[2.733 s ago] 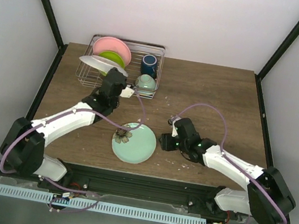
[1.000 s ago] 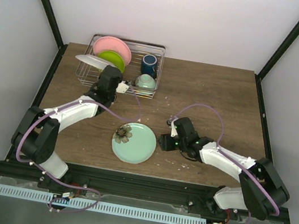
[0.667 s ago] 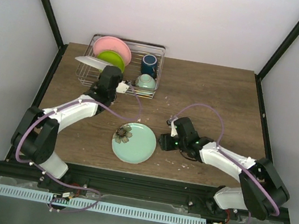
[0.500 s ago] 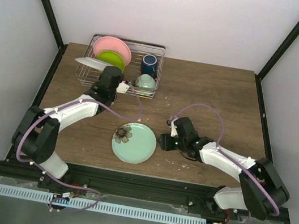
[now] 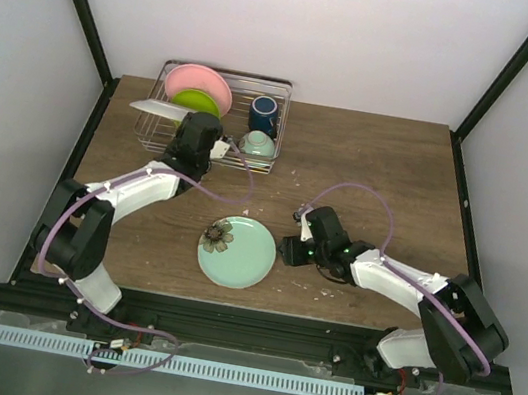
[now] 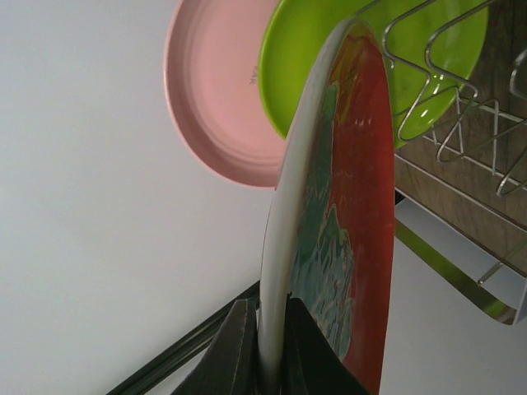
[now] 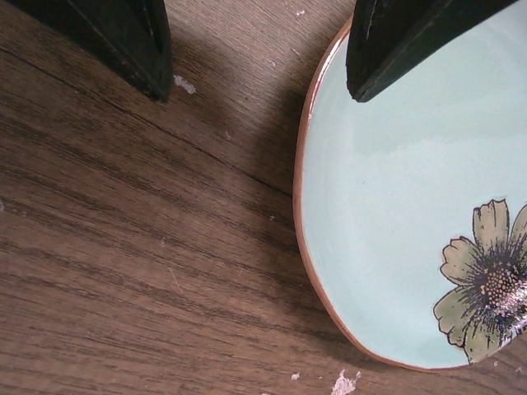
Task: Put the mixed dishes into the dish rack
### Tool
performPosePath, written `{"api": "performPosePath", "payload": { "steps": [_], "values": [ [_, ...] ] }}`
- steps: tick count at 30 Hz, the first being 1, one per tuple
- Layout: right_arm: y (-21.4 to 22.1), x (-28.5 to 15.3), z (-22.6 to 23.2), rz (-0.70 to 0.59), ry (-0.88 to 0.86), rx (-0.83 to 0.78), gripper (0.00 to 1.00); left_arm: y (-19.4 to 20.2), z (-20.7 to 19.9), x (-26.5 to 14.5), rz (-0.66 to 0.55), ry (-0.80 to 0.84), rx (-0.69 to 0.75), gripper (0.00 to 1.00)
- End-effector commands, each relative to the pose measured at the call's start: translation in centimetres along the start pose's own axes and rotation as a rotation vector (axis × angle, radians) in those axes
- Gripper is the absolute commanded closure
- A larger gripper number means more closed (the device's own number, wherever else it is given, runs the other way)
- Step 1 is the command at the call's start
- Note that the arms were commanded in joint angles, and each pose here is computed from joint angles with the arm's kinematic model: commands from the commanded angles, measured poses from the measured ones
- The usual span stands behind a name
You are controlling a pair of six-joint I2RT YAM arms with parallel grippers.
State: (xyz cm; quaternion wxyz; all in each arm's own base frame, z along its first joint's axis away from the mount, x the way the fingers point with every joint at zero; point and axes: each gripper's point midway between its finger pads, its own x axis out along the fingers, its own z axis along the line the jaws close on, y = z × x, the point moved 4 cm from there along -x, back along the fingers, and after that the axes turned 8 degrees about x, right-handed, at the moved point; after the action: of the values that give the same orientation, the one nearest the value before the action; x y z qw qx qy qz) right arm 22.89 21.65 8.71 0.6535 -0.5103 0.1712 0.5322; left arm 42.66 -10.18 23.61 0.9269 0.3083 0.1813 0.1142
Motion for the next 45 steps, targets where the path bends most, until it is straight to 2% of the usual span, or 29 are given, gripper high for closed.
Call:
{"api": "performPosePath", "payload": {
  "steps": [1, 22, 31, 39, 45],
  "values": [
    [-0.5, 0.1, 0.1, -0.011, -0.014, -0.008, 0.41, 3.7, 5.0, -0.9, 0.104, -0.133, -0.142, 1.0],
    [-0.7, 0.3, 0.1, -0.007, -0.009, -0.019, 0.41, 1.4, 3.6, 0.9, 0.124, -0.095, -0.175, 1.0],
    [-0.7, 0.5, 0.2, -0.003, -0.012, -0.017, 0.41, 0.0, 3.3, 1.8, 0.094, -0.08, -0.168, 1.0],
    [-1.0, 0.3, 0.4, -0.01, -0.019, -0.018, 0.41, -2.2, 3.2, 3.4, 0.072, -0.074, -0.094, 1.0],
    [-1.1, 0.4, 0.5, -0.008, -0.02, -0.017, 0.41, -3.7, 3.6, 3.2, -0.014, -0.05, -0.061, 1.0]
  ]
}}
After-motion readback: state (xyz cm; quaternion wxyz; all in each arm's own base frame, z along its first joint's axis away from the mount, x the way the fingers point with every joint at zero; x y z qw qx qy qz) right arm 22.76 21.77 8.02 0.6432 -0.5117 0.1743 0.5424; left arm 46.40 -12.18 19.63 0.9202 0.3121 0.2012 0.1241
